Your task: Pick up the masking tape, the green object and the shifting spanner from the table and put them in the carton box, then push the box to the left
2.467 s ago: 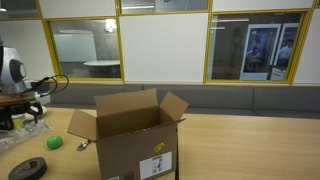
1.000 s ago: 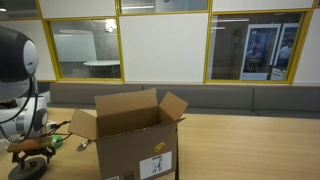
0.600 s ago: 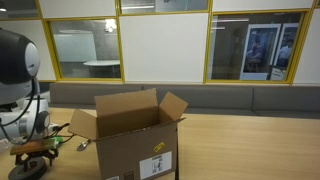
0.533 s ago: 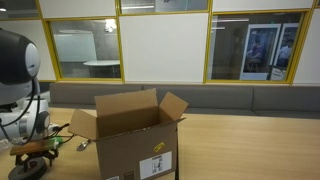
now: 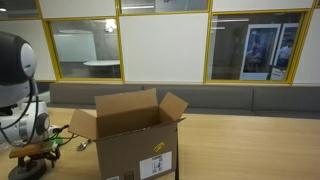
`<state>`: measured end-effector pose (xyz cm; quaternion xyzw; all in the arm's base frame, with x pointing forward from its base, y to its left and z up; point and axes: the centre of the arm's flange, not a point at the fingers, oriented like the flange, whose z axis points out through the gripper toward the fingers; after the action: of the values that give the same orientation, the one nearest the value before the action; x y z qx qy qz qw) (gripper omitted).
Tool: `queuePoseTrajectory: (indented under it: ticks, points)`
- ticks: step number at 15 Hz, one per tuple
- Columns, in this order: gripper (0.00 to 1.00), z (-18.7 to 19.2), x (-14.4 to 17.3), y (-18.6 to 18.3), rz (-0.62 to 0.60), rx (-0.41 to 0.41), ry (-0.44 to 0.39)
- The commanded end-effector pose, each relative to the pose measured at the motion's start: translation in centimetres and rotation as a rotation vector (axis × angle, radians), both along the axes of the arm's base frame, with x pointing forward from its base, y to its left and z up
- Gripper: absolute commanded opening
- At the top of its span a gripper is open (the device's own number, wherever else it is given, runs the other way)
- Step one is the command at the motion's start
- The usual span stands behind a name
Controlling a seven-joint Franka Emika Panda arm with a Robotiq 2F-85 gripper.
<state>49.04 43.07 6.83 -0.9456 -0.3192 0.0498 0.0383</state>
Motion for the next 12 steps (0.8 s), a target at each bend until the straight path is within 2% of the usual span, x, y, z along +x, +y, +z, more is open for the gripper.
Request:
queuePoseTrajectory:
  ticks: [1, 3, 4, 5, 7, 12]
  points:
    - [1.00, -0.31, 0.05, 0.45, -0.037, -0.024, -0.042]
    - [1.00, -0.49, -0.01, 0.38, -0.055, -0.032, -0.042]
    - [0.75, -0.50, 0.02, 0.31, -0.064, -0.034, -0.044]
    - [0.75, -0.51, 0.05, 0.23, -0.070, -0.037, -0.047]
    - [0.56, -0.41, 0.09, 0.06, -0.082, -0.041, -0.050]
    - [0.19, -0.10, 0.14, -0.33, -0.107, -0.049, -0.061]
